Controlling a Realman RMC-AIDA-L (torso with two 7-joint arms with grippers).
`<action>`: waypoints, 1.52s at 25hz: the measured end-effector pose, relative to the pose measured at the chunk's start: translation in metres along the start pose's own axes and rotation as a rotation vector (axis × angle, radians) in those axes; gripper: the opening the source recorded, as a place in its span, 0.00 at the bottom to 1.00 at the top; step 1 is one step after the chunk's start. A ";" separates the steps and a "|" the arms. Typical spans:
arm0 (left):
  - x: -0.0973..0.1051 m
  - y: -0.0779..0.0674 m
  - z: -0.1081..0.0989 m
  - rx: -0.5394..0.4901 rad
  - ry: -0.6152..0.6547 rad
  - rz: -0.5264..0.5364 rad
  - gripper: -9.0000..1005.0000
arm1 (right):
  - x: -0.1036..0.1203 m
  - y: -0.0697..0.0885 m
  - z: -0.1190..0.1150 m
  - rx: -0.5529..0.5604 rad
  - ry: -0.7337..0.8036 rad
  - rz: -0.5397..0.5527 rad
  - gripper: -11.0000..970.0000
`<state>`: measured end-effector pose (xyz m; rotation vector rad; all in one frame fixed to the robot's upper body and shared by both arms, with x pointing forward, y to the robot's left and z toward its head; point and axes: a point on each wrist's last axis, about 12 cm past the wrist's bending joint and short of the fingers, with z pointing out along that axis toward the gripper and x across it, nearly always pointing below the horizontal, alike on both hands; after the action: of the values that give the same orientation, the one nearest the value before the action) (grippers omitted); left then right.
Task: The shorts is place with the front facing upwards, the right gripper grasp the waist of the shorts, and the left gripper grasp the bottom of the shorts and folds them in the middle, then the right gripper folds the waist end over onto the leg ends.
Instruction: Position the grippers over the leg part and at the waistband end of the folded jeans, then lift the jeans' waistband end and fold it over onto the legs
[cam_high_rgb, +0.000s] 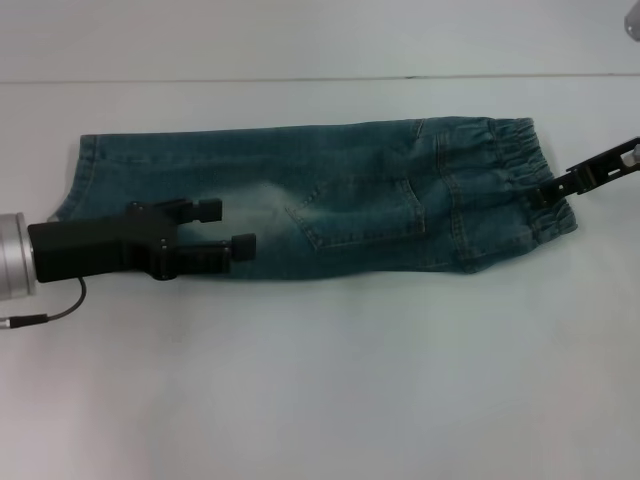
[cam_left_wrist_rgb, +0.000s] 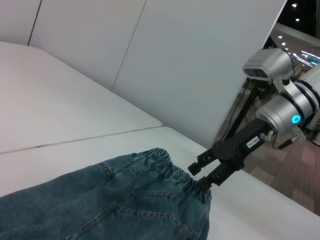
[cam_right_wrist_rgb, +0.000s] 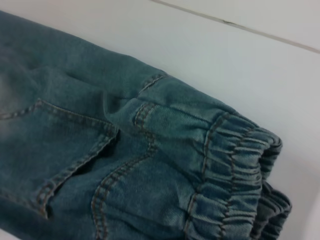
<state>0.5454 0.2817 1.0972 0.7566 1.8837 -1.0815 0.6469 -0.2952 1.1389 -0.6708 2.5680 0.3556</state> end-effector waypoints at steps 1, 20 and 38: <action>0.000 0.000 0.001 0.000 0.000 -0.002 0.93 | 0.001 0.001 0.003 -0.002 -0.002 -0.001 0.93; 0.004 0.003 0.012 -0.014 0.020 -0.016 0.92 | -0.001 0.026 0.020 -0.094 0.021 -0.046 0.93; 0.004 0.004 0.012 -0.025 0.014 -0.015 0.87 | 0.003 0.025 0.019 -0.114 0.009 -0.072 0.80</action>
<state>0.5512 0.2732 1.0886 0.7390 1.9137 -1.0626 0.6389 -0.2688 1.1246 -0.8049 2.5388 0.4786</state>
